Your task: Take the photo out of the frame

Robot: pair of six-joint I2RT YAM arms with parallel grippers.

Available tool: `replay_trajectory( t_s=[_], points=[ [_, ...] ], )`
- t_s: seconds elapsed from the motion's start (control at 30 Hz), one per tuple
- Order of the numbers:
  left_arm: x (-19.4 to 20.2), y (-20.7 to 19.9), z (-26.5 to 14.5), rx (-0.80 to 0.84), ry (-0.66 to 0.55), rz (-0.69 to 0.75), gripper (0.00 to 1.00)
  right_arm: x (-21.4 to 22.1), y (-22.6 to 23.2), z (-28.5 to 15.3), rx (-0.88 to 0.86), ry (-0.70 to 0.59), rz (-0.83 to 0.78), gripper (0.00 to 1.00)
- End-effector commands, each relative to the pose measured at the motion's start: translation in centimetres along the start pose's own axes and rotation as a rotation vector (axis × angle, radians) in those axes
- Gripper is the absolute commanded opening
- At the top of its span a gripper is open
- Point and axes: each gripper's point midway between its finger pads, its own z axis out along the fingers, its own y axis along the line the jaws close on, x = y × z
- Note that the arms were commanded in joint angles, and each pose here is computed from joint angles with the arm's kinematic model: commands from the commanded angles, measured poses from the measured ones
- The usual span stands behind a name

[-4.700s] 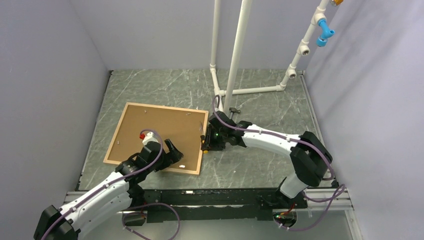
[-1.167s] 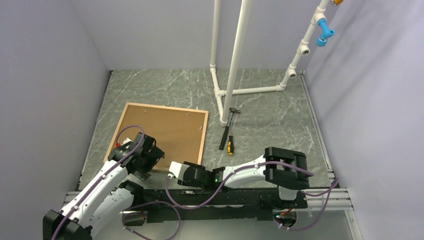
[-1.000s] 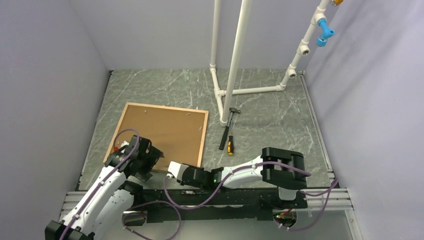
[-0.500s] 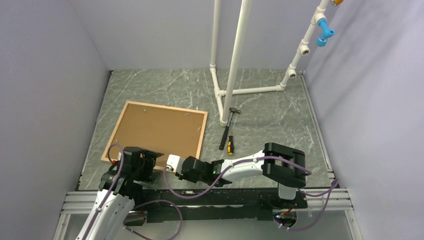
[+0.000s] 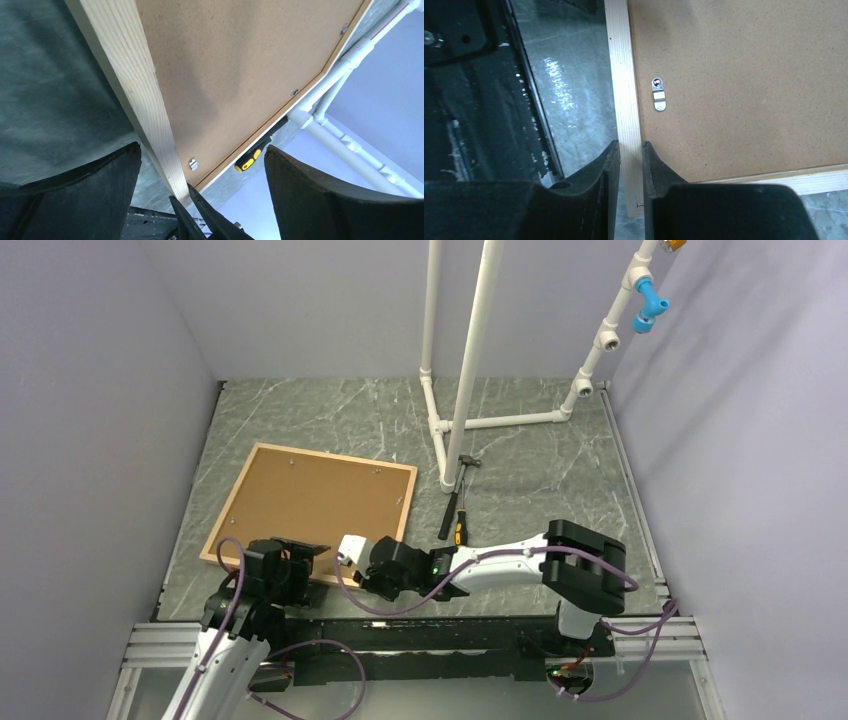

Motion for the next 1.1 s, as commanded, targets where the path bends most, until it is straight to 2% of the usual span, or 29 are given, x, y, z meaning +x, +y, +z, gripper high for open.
replay_trajectory(
  t_s=[0.0, 0.23, 0.3, 0.43, 0.57, 0.7, 0.73, 0.87, 0.93, 1.07],
  points=[
    [0.0, -0.8, -0.1, 0.049, 0.001, -0.022, 0.94, -7.4, 0.3, -2.5, -0.073, -0.196, 0.109, 0.00],
    [-0.5, -1.0, 0.2, 0.089, -0.022, -0.008, 0.89, -8.5, 0.5, -2.8, -0.109, -0.217, 0.138, 0.00],
    [-0.8, -1.2, 0.0, 0.097, -0.043, 0.002, 0.84, -8.7, 0.5, -2.8, -0.116, -0.218, 0.142, 0.00],
    [-1.4, -2.4, -0.8, 0.139, -0.090, 0.065, 0.64, -8.8, 0.5, -2.9, -0.116, -0.215, 0.151, 0.00],
    [-2.1, -3.0, -1.8, 0.159, -0.135, 0.116, 0.33, -8.9, -0.1, -3.3, -0.081, -0.209, 0.162, 0.00],
    [-2.3, -3.4, -2.8, 0.166, -0.159, 0.157, 0.19, -8.5, -0.5, -3.6, -0.038, -0.131, 0.168, 0.00],
    [-2.4, -3.6, -3.1, 0.168, -0.168, 0.172, 0.16, -8.5, -0.4, -3.8, -0.018, -0.107, 0.163, 0.04],
    [-2.9, -4.2, -4.6, 0.164, -0.207, 0.221, 0.12, -9.1, 0.1, -5.5, 0.126, -0.075, 0.077, 0.51],
    [-2.9, -4.9, -5.4, 0.168, -0.219, 0.247, 0.11, -9.7, 0.2, -6.5, 0.185, -0.080, 0.049, 0.70],
    [-3.0, -5.9, -6.7, 0.170, -0.234, 0.299, 0.10, -11.2, 0.1, -8.0, 0.299, -0.077, -0.001, 0.87]
  ],
)
